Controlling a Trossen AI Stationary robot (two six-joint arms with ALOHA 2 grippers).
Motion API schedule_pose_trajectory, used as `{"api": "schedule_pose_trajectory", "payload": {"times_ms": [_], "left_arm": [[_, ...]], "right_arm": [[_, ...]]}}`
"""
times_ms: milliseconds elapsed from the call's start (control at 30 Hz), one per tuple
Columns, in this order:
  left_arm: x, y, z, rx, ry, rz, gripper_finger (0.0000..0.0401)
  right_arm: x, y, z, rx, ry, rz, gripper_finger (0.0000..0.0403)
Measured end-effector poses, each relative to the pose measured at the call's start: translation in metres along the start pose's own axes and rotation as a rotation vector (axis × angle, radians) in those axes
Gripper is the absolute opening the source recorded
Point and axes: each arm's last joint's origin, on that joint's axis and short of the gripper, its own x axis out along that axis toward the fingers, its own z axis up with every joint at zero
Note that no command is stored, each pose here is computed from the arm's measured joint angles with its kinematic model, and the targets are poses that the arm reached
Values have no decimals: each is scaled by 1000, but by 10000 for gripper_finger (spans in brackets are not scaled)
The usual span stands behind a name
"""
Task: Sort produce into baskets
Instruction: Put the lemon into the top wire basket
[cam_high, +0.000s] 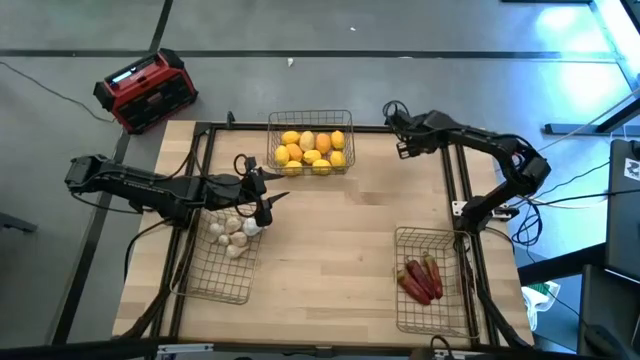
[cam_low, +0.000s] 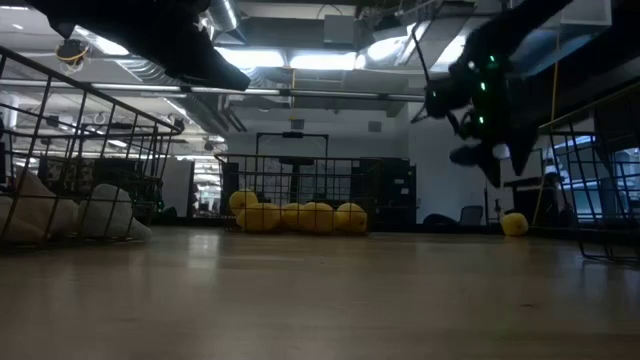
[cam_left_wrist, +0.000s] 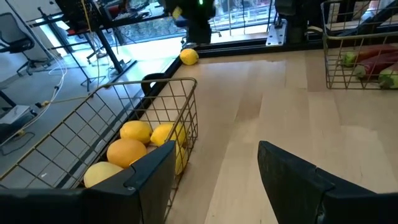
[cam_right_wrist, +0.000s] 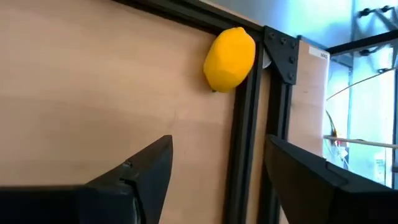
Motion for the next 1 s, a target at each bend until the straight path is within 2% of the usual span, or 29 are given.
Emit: {"api": "schedule_pose_trajectory", "payload": {"times_ms": [133, 300, 433, 600, 733, 1000], "left_arm": [[0, 0, 0, -7, -1, 0, 224], [0, 0, 0, -10, 0, 0, 224], [0, 0, 0, -21, 0, 0, 224], [0, 0, 0, -27, 0, 0, 224], [0, 0, 0, -24, -1, 0, 223], [0, 0, 0, -8, 0, 0, 223]], "right_arm": [[-26, -8, 17, 13, 5, 59, 248], [-29, -25, 41, 64, -2, 81, 248], [-7, -41, 55, 113, 79, 91, 248], [29, -51, 67, 162, 211, 166, 248], [35, -49, 82, 164, 234, 162, 248], [57, -49, 107, 158, 424, 118, 248]]}}
